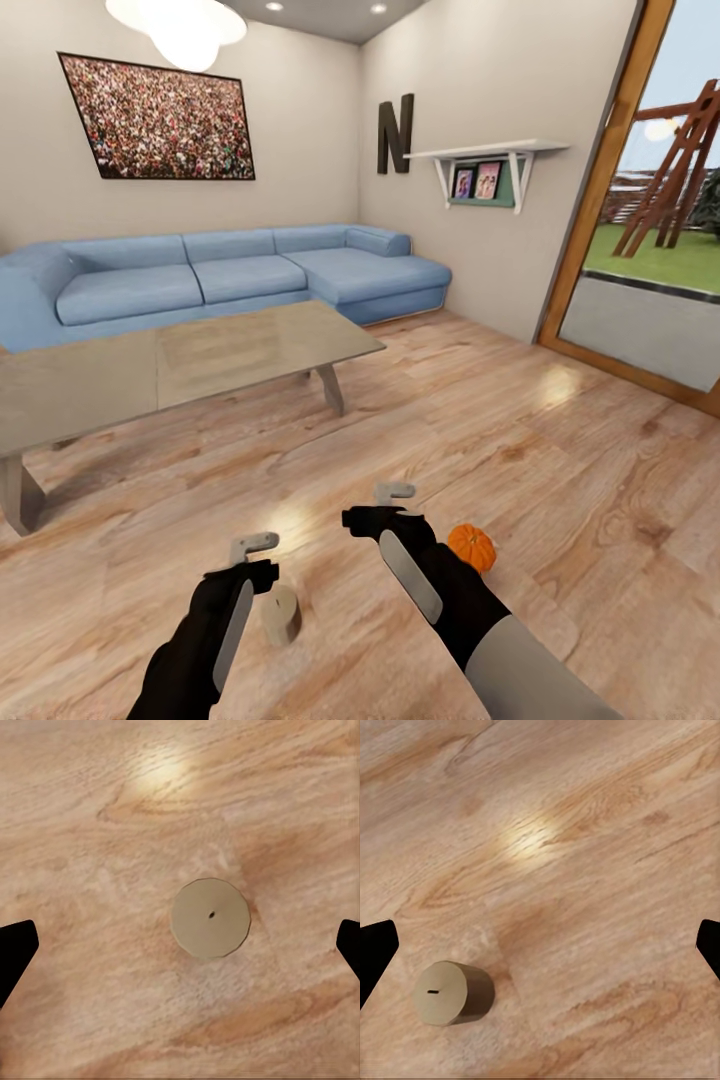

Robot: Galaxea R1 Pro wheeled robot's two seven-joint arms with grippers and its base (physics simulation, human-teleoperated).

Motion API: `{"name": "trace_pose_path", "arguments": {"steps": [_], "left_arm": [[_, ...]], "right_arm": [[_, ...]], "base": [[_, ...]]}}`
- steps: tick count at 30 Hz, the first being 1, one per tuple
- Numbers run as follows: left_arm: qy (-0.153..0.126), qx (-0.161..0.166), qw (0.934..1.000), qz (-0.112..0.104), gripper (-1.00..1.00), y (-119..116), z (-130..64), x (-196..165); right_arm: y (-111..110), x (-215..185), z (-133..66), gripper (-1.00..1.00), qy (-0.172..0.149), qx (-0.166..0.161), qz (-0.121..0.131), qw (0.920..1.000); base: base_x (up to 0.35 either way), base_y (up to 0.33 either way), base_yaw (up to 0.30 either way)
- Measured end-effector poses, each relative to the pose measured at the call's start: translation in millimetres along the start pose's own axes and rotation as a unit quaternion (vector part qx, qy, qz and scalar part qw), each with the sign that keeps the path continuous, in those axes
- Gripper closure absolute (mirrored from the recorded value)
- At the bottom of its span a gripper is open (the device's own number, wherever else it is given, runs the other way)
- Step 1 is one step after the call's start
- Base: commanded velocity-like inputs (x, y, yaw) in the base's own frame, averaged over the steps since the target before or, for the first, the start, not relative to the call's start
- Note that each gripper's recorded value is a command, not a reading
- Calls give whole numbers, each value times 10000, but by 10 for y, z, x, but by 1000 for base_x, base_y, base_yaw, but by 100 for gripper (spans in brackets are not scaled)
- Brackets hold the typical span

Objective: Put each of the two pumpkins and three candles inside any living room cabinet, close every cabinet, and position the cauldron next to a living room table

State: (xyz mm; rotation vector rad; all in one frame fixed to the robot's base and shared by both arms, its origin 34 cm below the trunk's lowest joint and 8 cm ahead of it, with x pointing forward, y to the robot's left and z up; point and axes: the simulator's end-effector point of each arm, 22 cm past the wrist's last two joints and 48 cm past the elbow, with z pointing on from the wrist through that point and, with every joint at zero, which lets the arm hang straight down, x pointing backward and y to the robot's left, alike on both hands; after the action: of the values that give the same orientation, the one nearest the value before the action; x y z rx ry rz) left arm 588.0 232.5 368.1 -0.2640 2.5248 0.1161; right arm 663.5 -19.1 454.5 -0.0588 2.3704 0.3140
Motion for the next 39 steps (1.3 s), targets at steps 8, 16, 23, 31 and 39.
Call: {"name": "trace_pose_path", "arguments": {"steps": [8,16,23,31,39], "left_arm": [[163,-8,9999,33,-100,-4,115,140],[319,-24,9995,54,-100,-4,228,282],[456,-47,9989,74,-100,4,322,408],[615,-74,9980,98,-100,14,425,555],[774,-94,9969,123,-100,15,521,706]], "right_arm": [[-43,137,125,-100,139,9,60,9999],[-78,312,250,-100,330,6,120,9994],[-106,449,351,-100,465,4,159,9988],[-144,610,463,-100,620,19,192,9979],[-175,767,568,-100,764,27,218,9968]], "base": [[0,0,0],[0,0,0],[0,0,0],[0,0,0],[0,0,0]]}}
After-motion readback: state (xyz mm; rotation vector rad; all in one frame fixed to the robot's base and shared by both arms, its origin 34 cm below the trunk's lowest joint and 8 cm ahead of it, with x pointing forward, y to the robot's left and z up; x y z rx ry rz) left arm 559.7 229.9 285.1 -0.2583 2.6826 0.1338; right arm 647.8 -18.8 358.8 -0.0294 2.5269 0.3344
